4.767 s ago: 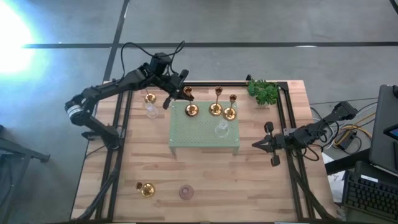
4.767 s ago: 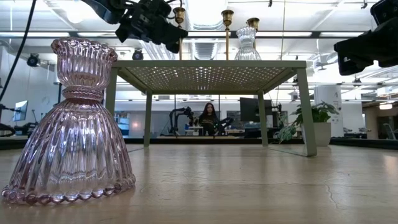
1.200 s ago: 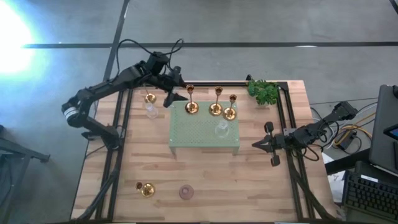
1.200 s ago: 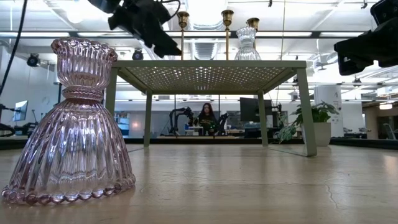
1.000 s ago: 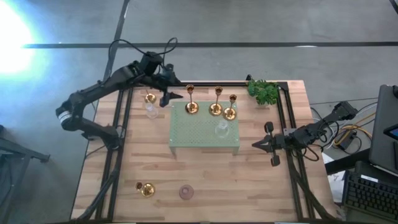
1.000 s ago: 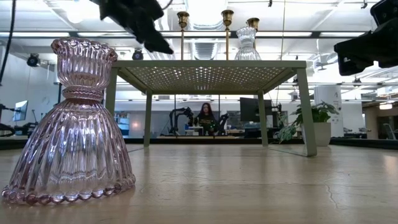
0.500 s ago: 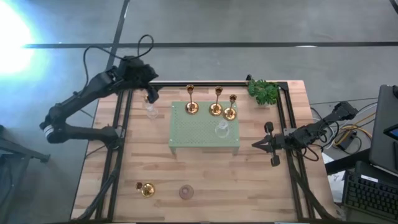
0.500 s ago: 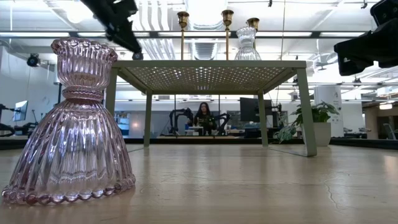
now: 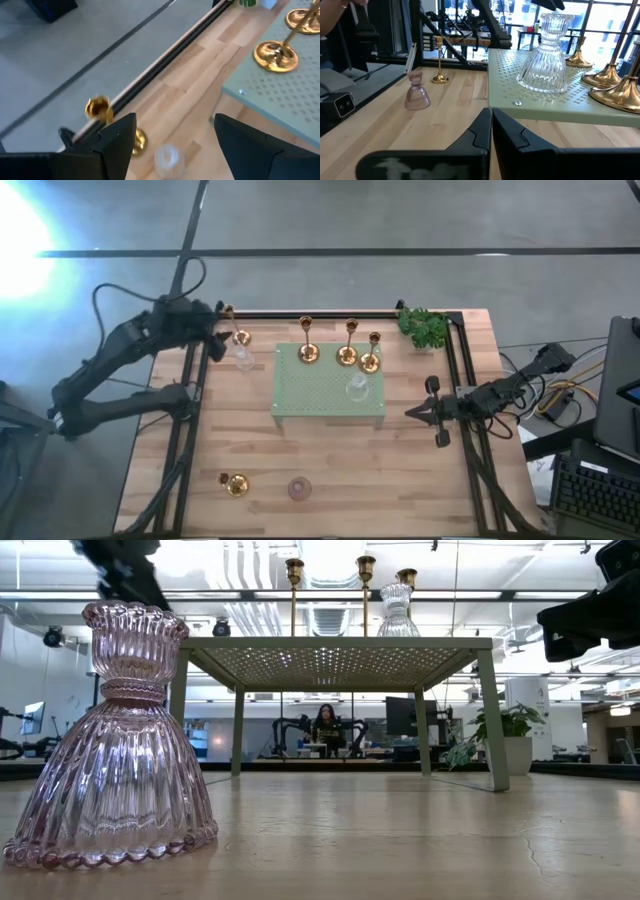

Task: Pick & Place candle stick holders
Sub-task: Put the gold candle stand on the shelf

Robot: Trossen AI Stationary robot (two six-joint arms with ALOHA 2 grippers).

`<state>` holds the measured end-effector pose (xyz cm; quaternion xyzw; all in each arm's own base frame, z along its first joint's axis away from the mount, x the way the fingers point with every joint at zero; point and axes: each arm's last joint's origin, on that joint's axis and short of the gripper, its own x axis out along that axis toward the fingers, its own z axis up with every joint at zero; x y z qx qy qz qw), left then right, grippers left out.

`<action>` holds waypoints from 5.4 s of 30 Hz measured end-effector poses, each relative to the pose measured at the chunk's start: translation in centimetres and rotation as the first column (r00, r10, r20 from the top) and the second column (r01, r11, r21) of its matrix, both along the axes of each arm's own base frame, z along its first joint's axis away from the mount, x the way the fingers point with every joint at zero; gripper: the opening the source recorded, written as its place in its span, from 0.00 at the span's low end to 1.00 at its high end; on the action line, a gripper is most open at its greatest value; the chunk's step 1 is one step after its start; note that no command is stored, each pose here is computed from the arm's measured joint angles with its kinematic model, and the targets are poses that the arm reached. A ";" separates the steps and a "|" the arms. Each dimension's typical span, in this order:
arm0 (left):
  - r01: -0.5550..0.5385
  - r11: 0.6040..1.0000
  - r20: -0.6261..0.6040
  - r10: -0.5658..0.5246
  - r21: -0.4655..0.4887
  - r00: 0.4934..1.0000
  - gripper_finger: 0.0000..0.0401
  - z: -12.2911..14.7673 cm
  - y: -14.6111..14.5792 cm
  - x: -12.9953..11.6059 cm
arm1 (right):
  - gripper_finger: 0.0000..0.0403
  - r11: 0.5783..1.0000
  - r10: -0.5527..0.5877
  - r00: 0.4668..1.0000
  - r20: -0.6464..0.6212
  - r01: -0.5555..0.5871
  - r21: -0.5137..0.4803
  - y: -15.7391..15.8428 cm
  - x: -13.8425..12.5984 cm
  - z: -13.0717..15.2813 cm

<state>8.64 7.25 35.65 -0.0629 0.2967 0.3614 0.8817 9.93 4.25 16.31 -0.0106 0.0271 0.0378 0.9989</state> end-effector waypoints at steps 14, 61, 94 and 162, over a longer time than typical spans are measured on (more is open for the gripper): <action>0.449 0.855 0.258 -0.387 -0.258 0.885 0.66 -1.5 -4.4 -3.0 | 0.02 1.000 0.000 1.000 0.000 0.000 0.000 0.0 0.0 0.0; 0.597 0.798 0.321 -0.546 -0.081 0.773 0.63 -8.9 -8.6 -7.7 | 0.02 1.000 0.000 1.000 -0.003 0.000 -0.002 0.0 0.0 0.0; 0.755 0.640 0.513 -0.700 0.143 0.497 0.59 -10.2 -9.2 2.7 | 0.02 1.000 0.000 1.000 -0.003 0.000 -0.002 0.0 0.0 0.0; 0.684 0.438 0.123 -0.785 -0.583 0.607 0.59 -16.0 -23.3 2.6 | 0.02 1.000 0.000 1.000 -0.003 0.000 -0.002 0.0 0.0 0.0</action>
